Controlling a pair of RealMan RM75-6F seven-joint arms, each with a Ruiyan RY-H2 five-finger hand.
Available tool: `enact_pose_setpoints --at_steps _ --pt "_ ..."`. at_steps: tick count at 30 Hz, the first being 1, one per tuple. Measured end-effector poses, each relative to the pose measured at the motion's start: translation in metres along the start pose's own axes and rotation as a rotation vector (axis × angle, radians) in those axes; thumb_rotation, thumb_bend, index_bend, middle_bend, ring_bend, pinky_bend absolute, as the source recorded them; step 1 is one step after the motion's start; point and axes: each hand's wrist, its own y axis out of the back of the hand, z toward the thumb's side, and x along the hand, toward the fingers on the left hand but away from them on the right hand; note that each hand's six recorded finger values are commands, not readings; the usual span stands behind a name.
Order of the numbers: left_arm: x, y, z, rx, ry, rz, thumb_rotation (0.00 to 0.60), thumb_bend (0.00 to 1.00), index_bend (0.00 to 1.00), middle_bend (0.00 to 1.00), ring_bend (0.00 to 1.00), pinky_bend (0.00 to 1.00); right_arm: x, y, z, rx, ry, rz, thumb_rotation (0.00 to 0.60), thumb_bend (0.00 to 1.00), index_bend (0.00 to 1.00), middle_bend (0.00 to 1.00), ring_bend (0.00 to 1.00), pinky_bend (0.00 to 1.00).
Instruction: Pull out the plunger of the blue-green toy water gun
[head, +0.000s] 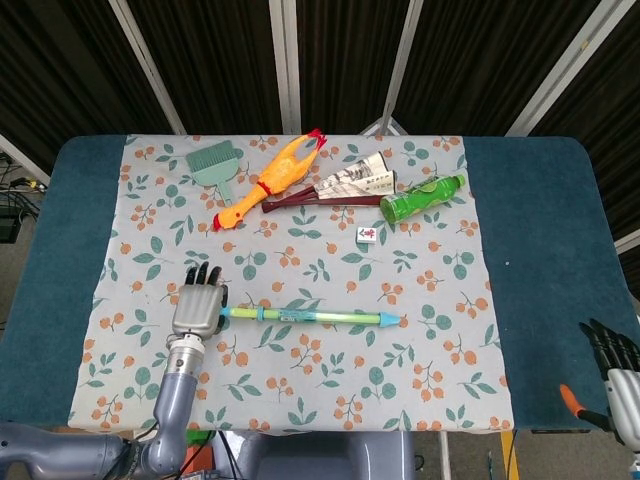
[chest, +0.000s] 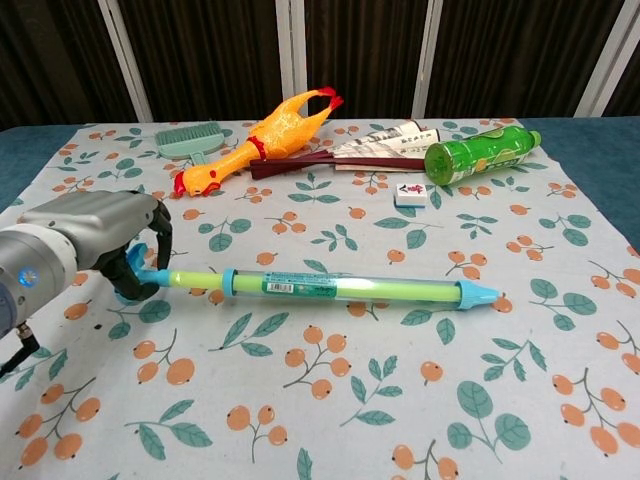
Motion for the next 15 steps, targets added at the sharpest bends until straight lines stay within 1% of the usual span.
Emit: enact_pose_setpoints --at_steps 6,10,15 --pt "-0.005 0.005 0.005 -0.015 -0.022 -0.005 0.6 0.46 0.58 0.1 0.0 0.09 -0.029 -0.01 0.038 -0.006 0.063 0.065 0.6 0.35 0.0 0.0 0.0 0.0" --pt "-0.007 0.007 0.011 -0.016 -0.028 -0.003 0.6 0.46 0.58 0.1 0.0 0.09 -0.054 -0.021 0.073 -0.033 0.107 0.138 0.6 0.35 0.0 0.0 0.0 0.0" --pt "-0.009 0.012 0.017 -0.023 -0.035 0.005 0.6 0.46 0.58 0.1 0.0 0.09 -0.08 -0.034 0.117 -0.032 0.16 0.192 0.6 0.35 0.0 0.0 0.0 0.0"
